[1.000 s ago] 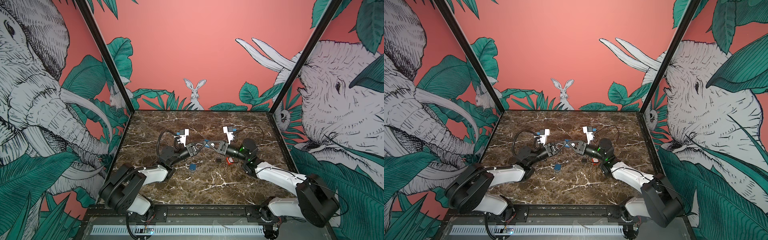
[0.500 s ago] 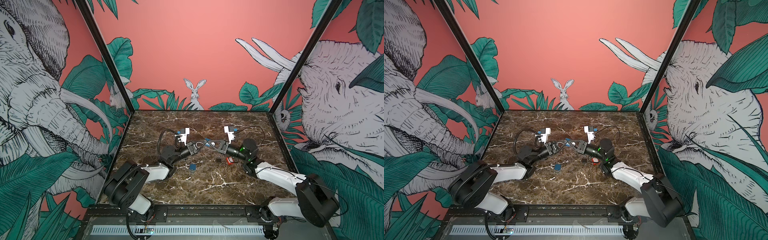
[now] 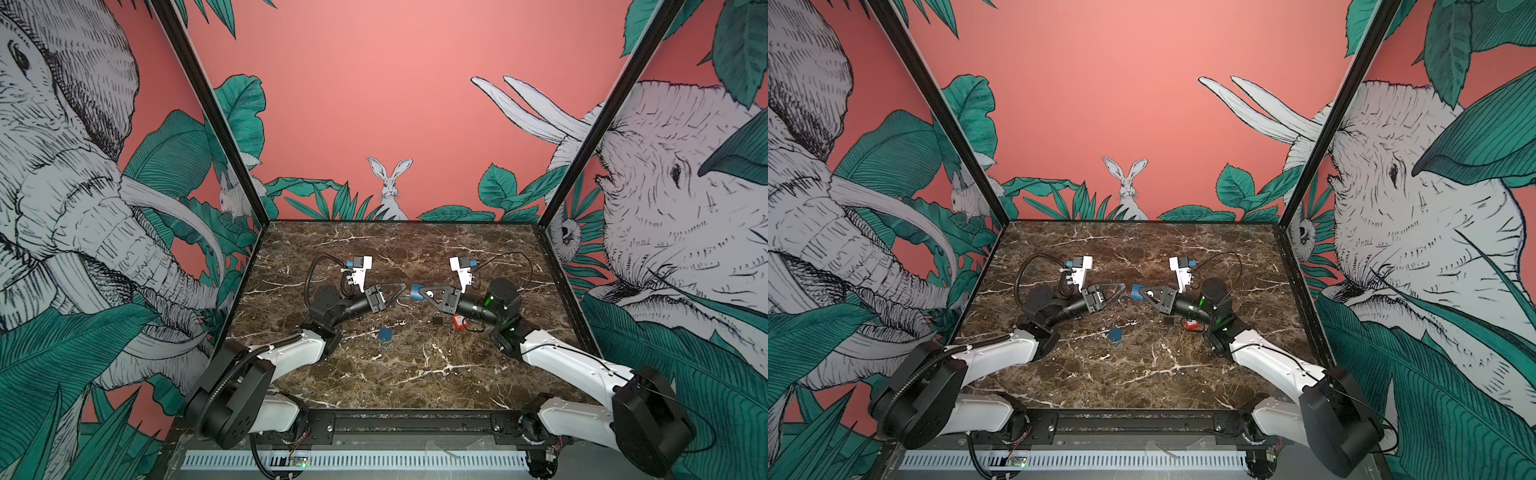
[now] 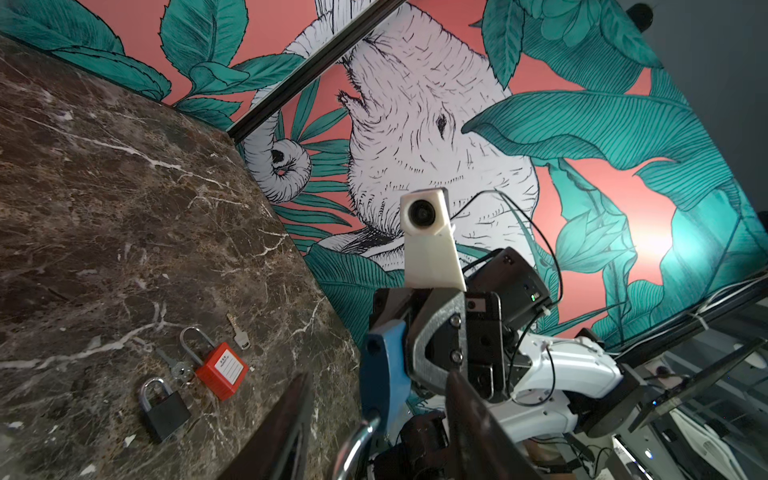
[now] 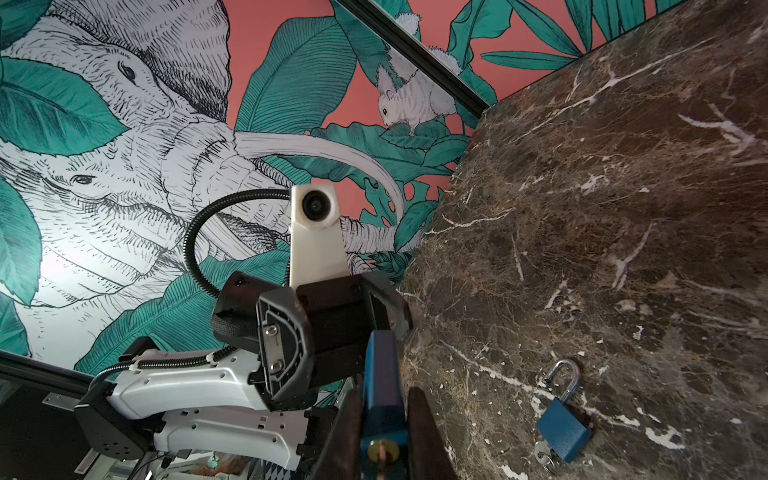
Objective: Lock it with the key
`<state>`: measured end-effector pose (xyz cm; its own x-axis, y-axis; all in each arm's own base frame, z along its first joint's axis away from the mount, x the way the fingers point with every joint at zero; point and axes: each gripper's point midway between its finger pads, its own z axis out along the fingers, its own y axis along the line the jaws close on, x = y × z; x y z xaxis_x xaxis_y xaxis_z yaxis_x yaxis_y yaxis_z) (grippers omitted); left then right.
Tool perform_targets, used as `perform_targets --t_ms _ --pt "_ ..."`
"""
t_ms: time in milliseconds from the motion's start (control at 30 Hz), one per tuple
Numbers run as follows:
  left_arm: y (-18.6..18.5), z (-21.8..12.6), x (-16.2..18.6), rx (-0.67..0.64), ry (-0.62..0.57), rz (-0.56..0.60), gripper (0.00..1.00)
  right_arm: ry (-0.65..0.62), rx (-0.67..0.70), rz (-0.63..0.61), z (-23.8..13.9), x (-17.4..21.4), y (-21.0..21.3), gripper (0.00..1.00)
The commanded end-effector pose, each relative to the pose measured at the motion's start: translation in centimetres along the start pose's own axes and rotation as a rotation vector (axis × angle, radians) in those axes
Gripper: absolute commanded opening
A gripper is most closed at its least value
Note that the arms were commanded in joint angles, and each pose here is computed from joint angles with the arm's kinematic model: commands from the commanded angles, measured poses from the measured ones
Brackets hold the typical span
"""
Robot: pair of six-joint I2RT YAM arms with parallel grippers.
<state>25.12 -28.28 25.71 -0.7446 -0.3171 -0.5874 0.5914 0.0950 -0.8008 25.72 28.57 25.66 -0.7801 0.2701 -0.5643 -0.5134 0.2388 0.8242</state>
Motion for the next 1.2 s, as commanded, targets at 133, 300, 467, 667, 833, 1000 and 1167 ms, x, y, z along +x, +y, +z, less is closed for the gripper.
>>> perform_targets --t_ms 133,300,467,667,833,1000,1167 --pt "0.3 -1.2 3.0 -0.028 0.126 0.036 0.47 -0.029 -0.06 -0.068 -0.2 -1.4 2.1 0.0" --pt "0.3 -1.1 3.0 -0.034 0.135 0.042 0.31 -0.022 -0.066 -0.067 -0.1 -1.3 2.1 0.0" --pt "0.0 -0.5 2.6 -0.016 0.142 0.047 0.15 -0.016 -0.07 -0.063 0.0 -1.2 2.1 0.0" --pt "-0.3 -0.2 2.4 0.004 0.151 0.045 0.0 -0.008 -0.063 -0.061 0.1 -0.9 1.7 0.0" --pt "-0.7 -0.2 2.3 0.018 0.143 0.048 0.0 -0.003 -0.055 -0.056 0.1 -0.8 1.4 0.0" --pt "-0.9 -0.5 1.8 0.018 0.093 0.052 0.0 0.003 -0.004 -0.069 -0.2 -0.7 0.6 0.05" --pt "-1.3 -0.6 1.5 0.039 0.073 0.045 0.0 -0.013 0.032 -0.072 -1.2 -1.2 -0.2 0.41"
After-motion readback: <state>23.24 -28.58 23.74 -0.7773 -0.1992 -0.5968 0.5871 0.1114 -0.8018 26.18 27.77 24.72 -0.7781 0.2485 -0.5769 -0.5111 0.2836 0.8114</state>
